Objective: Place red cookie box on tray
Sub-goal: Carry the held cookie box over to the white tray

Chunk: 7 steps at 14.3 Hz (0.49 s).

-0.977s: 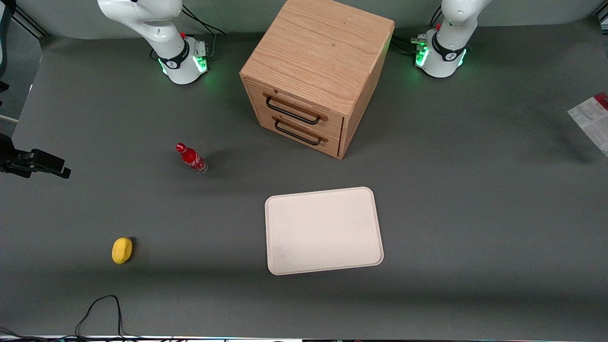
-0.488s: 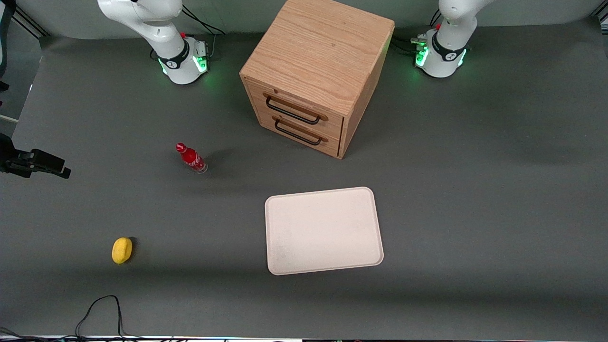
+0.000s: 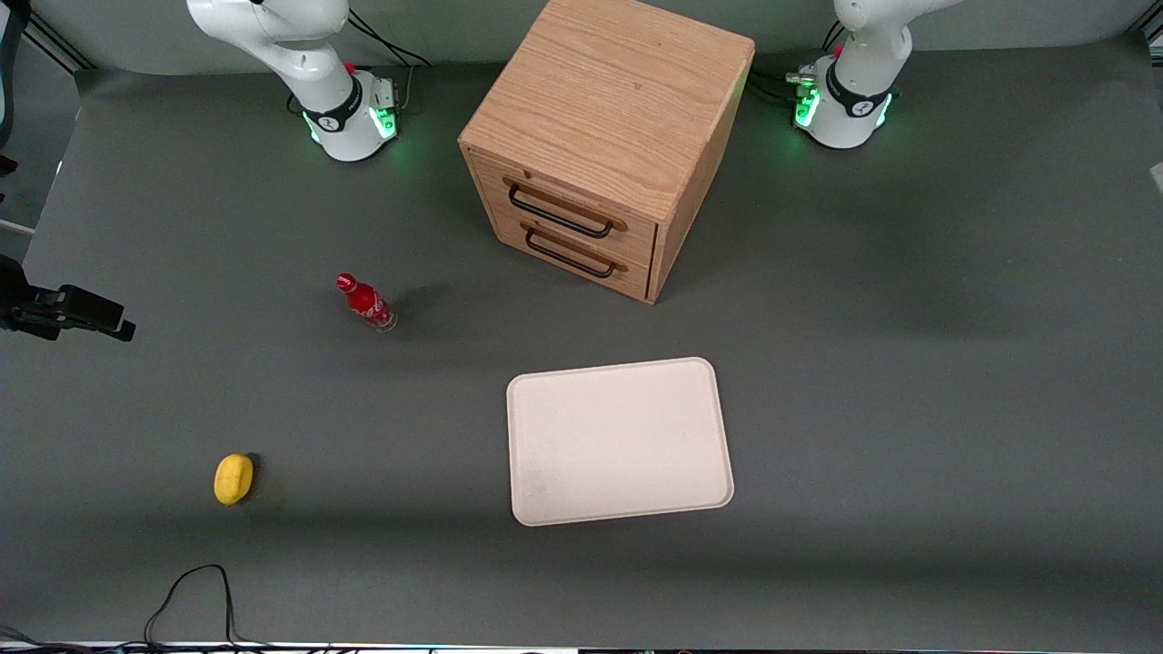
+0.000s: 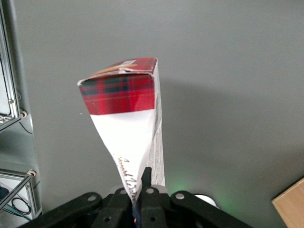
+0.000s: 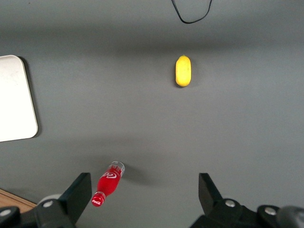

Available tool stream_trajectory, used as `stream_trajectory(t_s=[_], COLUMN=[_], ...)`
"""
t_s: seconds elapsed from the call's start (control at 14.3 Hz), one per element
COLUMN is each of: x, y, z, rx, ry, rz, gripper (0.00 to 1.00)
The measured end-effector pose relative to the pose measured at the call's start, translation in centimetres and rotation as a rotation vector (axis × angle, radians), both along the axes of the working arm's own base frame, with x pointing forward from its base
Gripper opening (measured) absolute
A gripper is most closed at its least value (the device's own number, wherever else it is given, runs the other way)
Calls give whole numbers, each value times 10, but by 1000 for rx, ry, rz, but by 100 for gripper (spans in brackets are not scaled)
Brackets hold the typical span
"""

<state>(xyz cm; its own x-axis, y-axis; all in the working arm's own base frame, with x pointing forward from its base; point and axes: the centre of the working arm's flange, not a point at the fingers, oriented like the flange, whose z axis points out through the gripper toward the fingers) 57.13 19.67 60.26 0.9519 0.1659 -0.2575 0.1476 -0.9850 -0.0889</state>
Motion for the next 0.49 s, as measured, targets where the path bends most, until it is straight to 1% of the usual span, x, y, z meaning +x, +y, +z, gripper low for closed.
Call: stream_trajectory(t_s=[0.14, 0.21, 0.35, 0.42, 0.49], x=[21, 29, 40, 46, 53], y=[-69, -105, -173, -205, -236], z=[-3, -5, -12, -18, -26], rx=[-1, -6, -2, 1, -1], ry=[-11, -16, -18, -31, -53], rz=[8, 18, 41, 52, 63], gripper=[3, 3, 3, 3, 3])
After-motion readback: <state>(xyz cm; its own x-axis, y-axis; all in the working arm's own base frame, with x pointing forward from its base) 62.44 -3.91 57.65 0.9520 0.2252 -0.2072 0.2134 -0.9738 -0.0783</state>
